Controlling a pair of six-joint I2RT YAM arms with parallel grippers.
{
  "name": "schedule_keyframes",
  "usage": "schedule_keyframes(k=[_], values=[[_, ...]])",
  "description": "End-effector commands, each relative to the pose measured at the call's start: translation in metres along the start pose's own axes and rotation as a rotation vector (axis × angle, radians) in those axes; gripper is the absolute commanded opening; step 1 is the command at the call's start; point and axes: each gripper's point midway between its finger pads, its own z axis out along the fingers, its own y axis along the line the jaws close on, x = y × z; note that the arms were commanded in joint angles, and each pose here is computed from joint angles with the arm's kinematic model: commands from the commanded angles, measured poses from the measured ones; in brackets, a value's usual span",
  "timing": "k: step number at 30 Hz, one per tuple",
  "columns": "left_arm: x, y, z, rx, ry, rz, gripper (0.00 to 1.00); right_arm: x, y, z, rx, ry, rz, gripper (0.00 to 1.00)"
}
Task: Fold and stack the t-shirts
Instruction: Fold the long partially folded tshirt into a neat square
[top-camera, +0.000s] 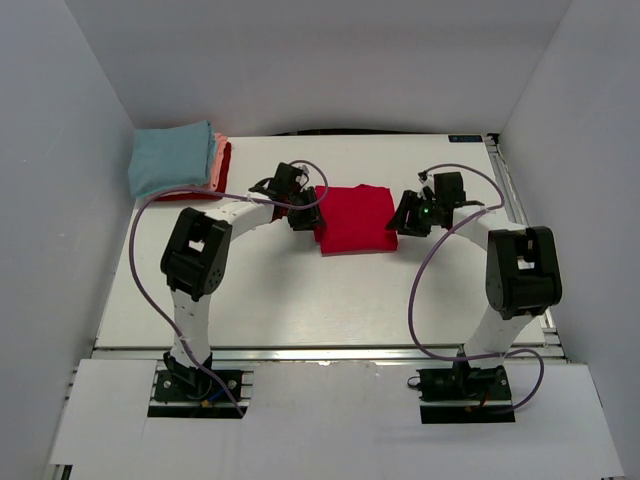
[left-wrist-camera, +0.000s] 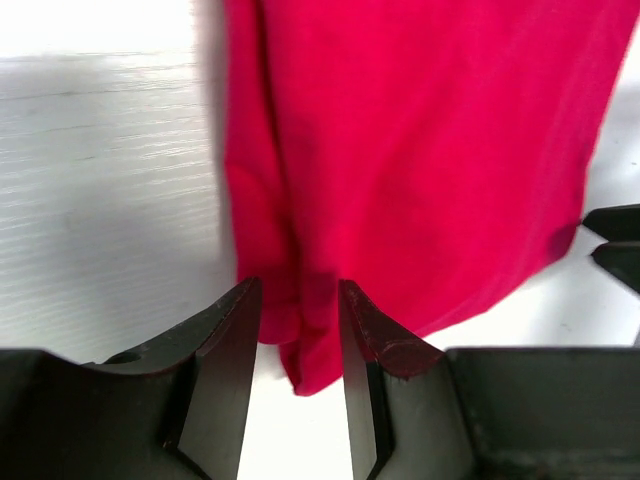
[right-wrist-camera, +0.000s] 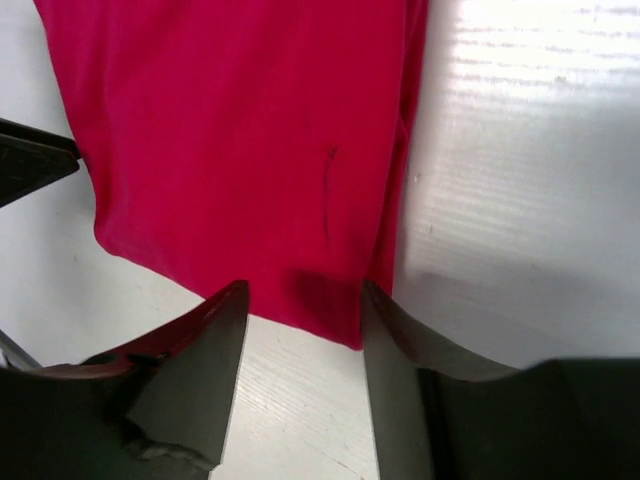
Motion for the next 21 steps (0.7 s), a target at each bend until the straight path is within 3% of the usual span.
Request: schedule_keyframes(k=[1, 4, 14, 21], values=[[-0.011, -0.002, -0.011, -0.013, -0.033, 0.022, 0.47, -0.017, 0.005, 0.002, -0.012, -0.028, -0.047, 0.52], [-0.009, -0.003, -0.006, 0.001, -0.018, 0.018, 0.46, -0.015, 0.005, 0.004, -0.023, -0.017, -0.042, 0.48], [-0.012, -0.010, 0.000, 0.036, -0.018, 0.011, 0.42, -0.013, -0.006, 0.009, 0.014, -0.015, -0.038, 0.47], [-0.013, -0.013, 0.004, 0.057, -0.023, -0.004, 0.31, -0.010, -0.017, 0.011, 0.060, -0.016, -0.040, 0.46]])
